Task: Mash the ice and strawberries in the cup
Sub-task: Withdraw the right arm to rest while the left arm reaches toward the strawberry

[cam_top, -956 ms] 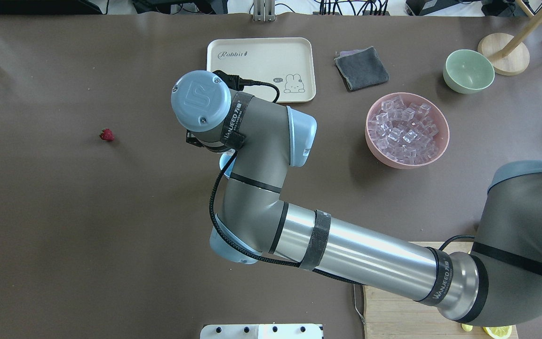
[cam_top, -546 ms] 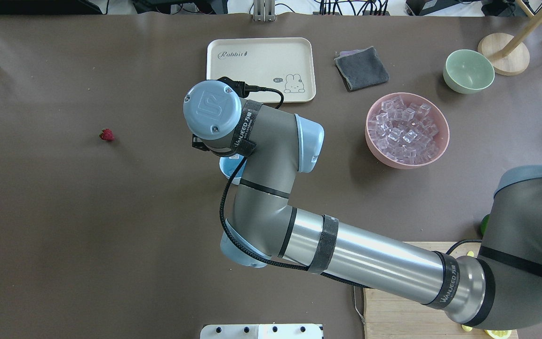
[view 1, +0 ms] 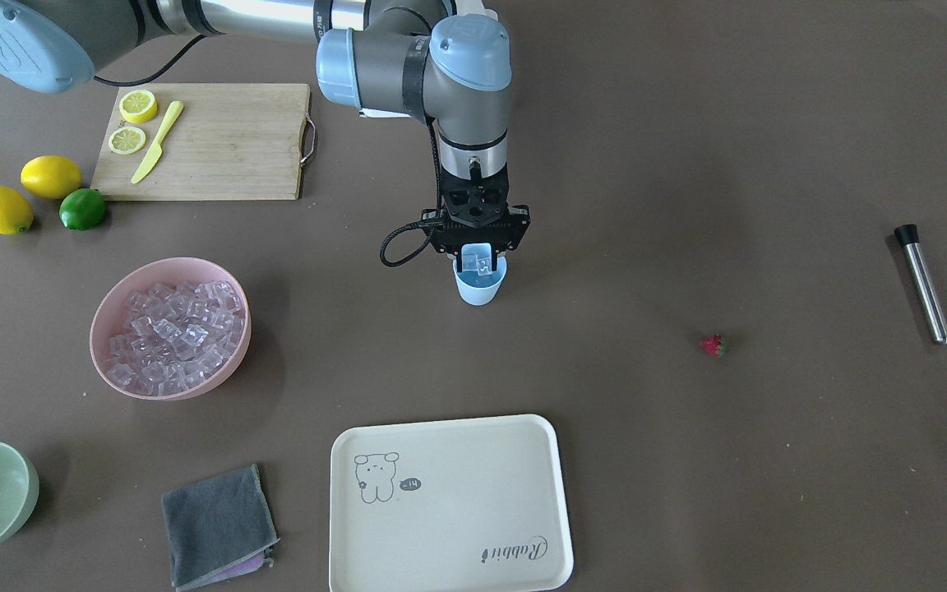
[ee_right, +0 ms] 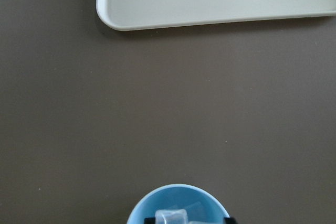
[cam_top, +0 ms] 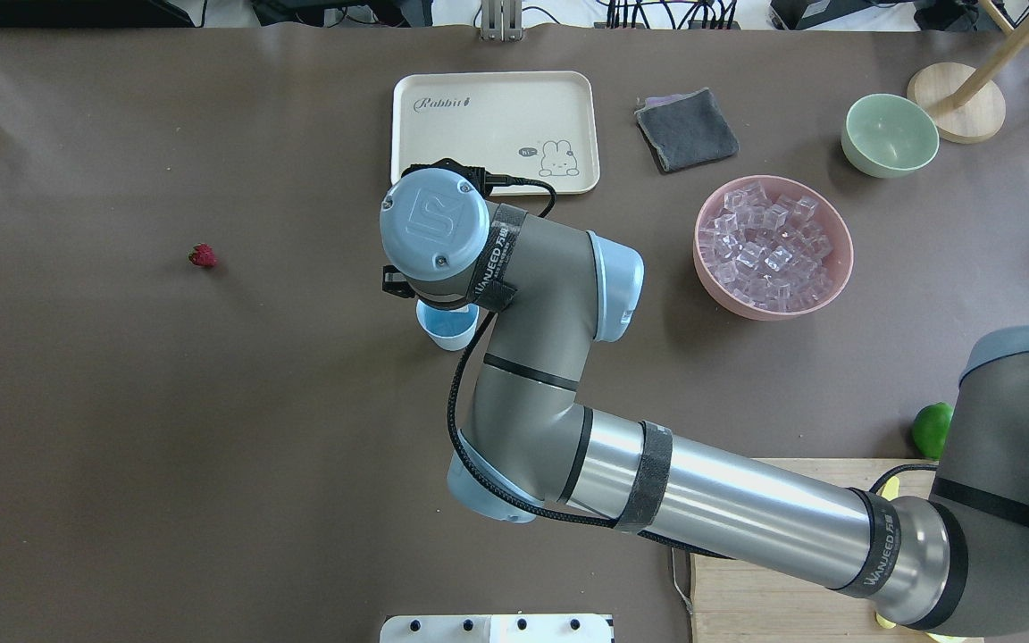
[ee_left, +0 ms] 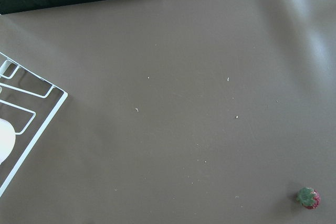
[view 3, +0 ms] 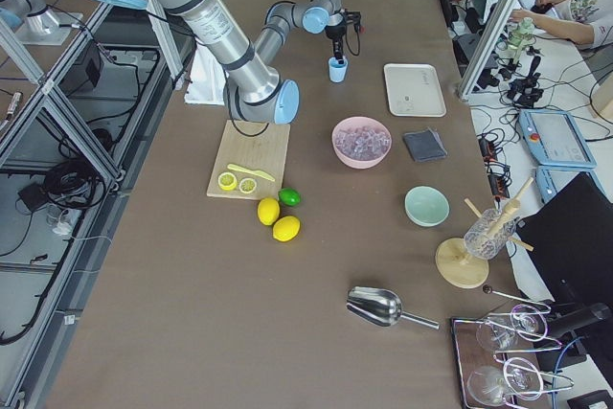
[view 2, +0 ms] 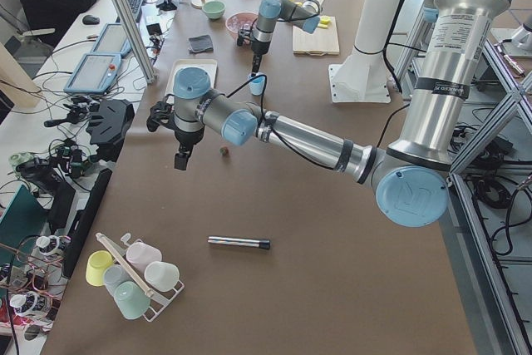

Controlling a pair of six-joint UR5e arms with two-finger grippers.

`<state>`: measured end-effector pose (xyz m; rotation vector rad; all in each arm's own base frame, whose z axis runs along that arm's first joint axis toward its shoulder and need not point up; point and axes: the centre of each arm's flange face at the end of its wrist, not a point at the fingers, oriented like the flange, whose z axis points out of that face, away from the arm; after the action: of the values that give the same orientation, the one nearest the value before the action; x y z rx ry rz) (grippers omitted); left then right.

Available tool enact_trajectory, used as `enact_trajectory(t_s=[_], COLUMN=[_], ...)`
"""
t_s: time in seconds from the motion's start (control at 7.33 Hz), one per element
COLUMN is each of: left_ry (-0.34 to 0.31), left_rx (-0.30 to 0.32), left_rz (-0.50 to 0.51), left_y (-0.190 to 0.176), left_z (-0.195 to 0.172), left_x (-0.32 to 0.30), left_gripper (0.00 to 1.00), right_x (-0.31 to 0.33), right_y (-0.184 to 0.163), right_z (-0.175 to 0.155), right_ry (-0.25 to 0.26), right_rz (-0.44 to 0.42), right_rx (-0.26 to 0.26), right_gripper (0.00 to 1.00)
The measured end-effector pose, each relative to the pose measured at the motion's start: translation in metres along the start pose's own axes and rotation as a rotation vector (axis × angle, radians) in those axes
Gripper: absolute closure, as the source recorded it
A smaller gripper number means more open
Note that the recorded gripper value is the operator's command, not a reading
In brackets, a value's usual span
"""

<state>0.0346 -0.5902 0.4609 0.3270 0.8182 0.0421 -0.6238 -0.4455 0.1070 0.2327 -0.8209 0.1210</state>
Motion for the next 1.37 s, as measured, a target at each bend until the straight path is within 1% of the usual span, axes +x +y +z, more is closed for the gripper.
enact_trajectory(t_s=[0.14,0.27,0.41,0.55,0.68,0.82,0.96,1.09,1.23,1.37], left_ry=[0.001,0.004,0.009,0.016,0.030,0.036,0.028,0.031,0.035,0.011], left_rx=[0.002,0.004,0.006,0.003,-0.012,-0.036,-0.054,-0.057,-0.052,-0.042], left_rz=[-0.001,-0.002,0.001,0.007,0.008,0.007,0.005,-0.004,-0.010,-0.010], left_y=[0.000,-0.001,-0.004,-0.008,-0.013,-0.016,-0.012,-0.004,0.007,0.018], left_z=[-0.001,-0.002,-0.002,0.001,0.014,0.036,0.061,0.083,0.104,0.126], left_x=[0.001,0.004,0.009,0.021,0.048,0.084,0.121,0.157,0.187,0.205], left_gripper=[0.02,0.02,0.02,0.02,0.02,0.02,0.02,0.02,0.02,0.02], right_x=[-0.003,-0.005,-0.005,-0.001,0.018,0.060,0.126,0.205,0.294,0.401], right_y=[0.004,0.006,0.005,-0.004,-0.037,-0.086,-0.136,-0.177,-0.207,-0.230], right_z=[0.000,0.001,0.001,-0.006,-0.030,-0.070,-0.112,-0.139,-0.152,-0.161], right_ry=[-0.001,0.000,0.000,-0.006,-0.023,-0.046,-0.068,-0.080,-0.086,-0.107], right_rz=[0.011,0.026,0.031,0.037,0.049,0.046,0.012,-0.046,-0.113,-0.192], right_rx=[0.001,0.004,0.007,0.013,0.004,-0.034,-0.067,-0.087,-0.107,-0.132], right_gripper=[0.06,0.01,0.01,0.01,0.01,0.01,0.01,0.01,0.01,0.01])
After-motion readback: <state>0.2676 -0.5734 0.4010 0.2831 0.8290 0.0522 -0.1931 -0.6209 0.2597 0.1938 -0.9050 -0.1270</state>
